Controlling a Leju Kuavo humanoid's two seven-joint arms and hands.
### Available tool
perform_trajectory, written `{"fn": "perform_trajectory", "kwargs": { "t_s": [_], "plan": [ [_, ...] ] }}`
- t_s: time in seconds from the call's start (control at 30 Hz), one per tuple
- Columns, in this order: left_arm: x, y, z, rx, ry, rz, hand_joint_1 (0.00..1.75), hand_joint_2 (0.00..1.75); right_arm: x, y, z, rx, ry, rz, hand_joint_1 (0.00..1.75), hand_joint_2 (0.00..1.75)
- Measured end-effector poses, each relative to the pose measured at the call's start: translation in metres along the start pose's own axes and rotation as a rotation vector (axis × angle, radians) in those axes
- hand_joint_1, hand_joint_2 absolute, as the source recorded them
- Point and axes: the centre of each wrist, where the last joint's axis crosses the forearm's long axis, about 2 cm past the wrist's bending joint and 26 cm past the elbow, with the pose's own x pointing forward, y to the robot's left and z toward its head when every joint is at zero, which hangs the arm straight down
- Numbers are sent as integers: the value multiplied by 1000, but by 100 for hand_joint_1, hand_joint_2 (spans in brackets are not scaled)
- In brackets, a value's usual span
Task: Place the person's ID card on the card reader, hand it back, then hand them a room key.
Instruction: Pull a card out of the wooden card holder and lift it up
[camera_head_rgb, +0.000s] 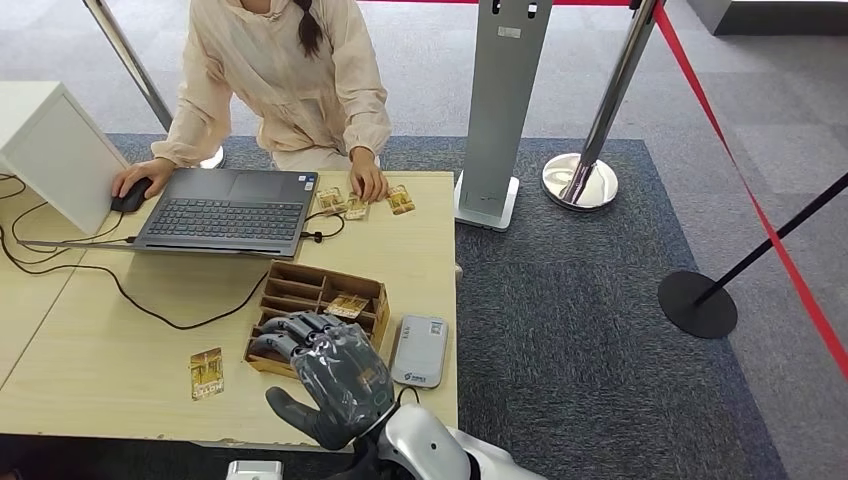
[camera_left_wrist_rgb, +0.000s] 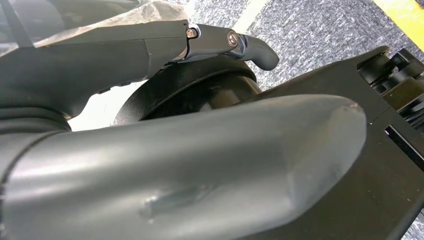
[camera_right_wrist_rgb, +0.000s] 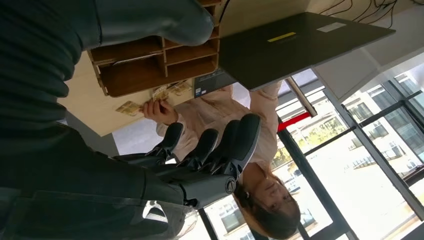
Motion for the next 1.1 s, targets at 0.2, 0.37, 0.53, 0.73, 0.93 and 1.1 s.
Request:
{"fn": "perform_trajectory", "kwargs": {
  "t_s": [0.2,0.37,0.53,0.73,0.93,1.1],
  "plan": [
    [0,1,0,-2,1,-1,0,0,8,6,-5,22,-22,-24,29,175],
    [0,2,0,-4,3,-4,0,0,10,13,-10,44,-28,-28,38,175],
    [-1,3,0,-8,7,-10,0,0,10,20,-14,62,-20,-28,60,175],
    [1,4,0,-10,6,-21,0,0,5,33,-17,73,48,4,65,175],
    [1,4,0,-11,13,-21,0,0,-17,49,-11,128,132,29,65,175],
    [1,4,0,-12,14,-18,0,0,-29,54,-6,153,188,54,68,175]
  ]
}}
